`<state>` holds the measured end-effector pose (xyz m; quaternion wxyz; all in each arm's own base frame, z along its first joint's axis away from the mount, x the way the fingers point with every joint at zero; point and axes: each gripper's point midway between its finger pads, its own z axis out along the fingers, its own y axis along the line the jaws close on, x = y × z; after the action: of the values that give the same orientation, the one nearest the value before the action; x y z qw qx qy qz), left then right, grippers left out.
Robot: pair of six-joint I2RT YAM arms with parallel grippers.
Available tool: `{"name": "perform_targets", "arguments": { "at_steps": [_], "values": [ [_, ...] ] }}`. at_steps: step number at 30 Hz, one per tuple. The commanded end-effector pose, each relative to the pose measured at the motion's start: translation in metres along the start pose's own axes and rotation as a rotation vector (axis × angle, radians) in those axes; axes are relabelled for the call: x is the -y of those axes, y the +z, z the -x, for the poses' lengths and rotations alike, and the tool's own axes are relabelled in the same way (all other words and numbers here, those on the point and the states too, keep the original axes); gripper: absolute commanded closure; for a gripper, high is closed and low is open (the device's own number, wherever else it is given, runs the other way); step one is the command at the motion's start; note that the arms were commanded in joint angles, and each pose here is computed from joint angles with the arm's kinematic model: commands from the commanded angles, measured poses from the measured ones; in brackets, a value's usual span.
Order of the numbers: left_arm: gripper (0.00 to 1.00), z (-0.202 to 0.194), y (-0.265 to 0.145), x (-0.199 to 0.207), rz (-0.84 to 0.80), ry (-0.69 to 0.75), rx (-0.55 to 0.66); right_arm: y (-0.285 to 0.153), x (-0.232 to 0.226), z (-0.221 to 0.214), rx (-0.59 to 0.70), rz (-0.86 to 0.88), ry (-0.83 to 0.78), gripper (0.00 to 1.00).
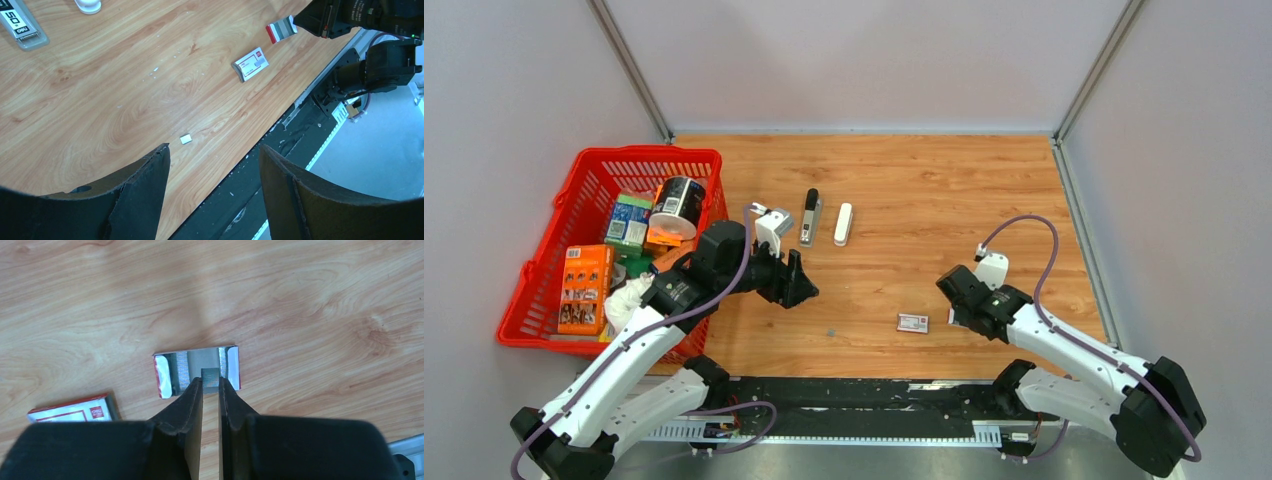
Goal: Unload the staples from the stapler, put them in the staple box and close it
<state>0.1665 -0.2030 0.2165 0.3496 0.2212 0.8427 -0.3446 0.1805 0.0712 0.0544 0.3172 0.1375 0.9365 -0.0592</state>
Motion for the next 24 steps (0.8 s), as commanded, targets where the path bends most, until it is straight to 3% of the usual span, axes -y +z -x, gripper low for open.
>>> {"name": "perform_targets", "arguments": {
  "at_steps": [1,24],
  "values": [
    [0.27,0.003,0.001,0.004,-0.022,0.018,0.013,0.009,0.000,0.005,0.033,-0.013,0.065,0.90],
    [0.27,0.002,0.000,0.003,-0.018,0.019,0.010,0.026,-0.010,-0.006,-0.025,0.007,0.043,0.90]
  ]
}}
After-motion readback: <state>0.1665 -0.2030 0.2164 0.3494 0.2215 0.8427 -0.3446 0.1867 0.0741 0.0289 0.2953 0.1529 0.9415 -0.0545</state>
